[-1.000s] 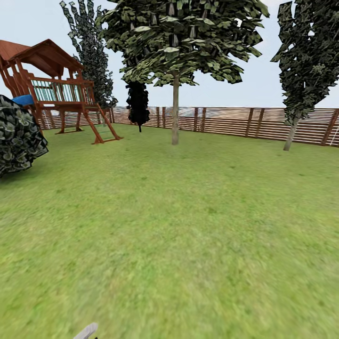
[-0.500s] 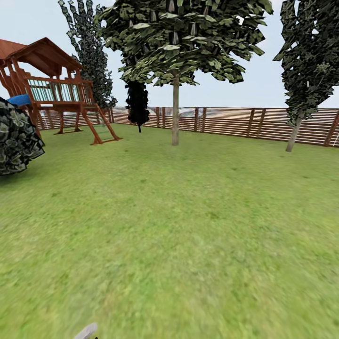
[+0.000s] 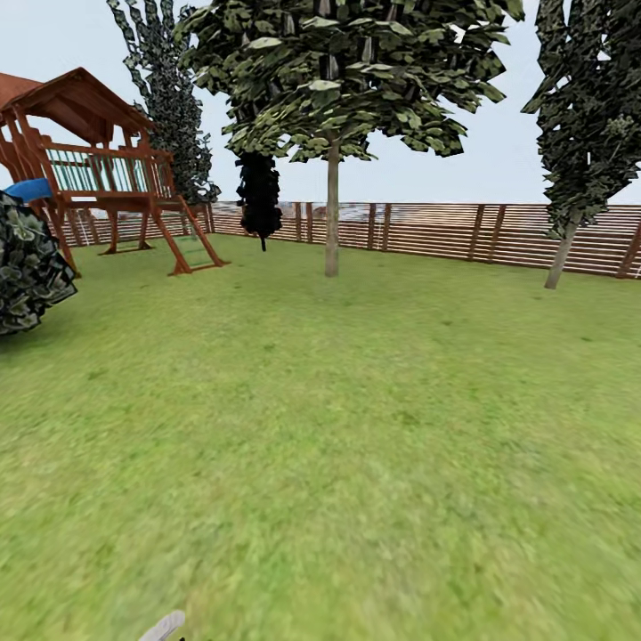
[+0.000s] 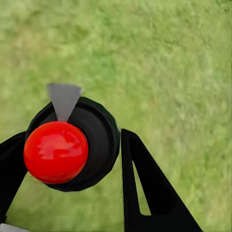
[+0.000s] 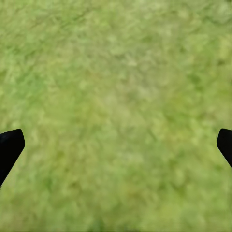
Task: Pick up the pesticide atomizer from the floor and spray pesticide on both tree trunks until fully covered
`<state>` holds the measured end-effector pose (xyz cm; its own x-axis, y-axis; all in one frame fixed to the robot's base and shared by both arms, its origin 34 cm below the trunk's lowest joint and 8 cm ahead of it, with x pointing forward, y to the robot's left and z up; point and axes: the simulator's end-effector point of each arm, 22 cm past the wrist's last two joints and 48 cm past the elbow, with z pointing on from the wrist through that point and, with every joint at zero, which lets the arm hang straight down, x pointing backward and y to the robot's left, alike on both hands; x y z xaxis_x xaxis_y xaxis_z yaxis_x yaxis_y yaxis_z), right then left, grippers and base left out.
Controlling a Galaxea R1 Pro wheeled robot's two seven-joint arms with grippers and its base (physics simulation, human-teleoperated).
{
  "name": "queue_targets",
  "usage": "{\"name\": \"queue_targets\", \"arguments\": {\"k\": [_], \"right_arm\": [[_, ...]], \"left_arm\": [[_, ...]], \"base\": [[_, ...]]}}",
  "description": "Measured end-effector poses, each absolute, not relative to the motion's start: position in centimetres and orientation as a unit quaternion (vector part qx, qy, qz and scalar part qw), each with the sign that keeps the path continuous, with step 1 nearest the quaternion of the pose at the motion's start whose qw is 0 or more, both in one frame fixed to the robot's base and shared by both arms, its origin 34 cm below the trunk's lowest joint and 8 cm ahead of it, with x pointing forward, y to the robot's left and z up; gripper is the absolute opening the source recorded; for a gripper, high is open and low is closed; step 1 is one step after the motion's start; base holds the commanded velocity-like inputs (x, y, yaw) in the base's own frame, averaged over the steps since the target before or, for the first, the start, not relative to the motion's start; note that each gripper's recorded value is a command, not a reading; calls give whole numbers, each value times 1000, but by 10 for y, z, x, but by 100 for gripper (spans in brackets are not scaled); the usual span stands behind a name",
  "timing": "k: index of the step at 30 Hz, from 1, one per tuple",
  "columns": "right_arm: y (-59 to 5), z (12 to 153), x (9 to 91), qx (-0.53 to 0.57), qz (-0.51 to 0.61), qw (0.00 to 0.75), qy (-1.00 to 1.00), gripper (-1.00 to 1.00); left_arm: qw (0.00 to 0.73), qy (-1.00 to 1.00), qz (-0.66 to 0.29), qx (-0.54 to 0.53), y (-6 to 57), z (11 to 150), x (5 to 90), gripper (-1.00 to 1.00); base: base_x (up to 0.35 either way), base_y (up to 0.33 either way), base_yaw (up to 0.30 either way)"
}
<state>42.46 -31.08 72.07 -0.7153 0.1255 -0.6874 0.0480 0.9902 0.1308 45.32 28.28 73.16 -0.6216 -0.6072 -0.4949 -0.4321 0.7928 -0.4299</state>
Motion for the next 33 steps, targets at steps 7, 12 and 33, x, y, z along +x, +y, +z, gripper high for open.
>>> {"name": "queue_targets", "arguments": {"k": [7, 12, 33], "right_arm": [[-311, 720, 424, 47, 52, 374, 925, 100], [-311, 720, 424, 47, 52, 373, 925, 100], [-311, 720, 424, 47, 52, 373, 925, 100]], "left_arm": [[322, 890, -135, -292, 283, 731, 453, -100], [322, 890, -135, -292, 283, 731, 453, -100], [322, 890, -136, -292, 283, 731, 453, -100]], "base": [[335, 0, 0], [335, 0, 0], [335, 0, 0]]}}
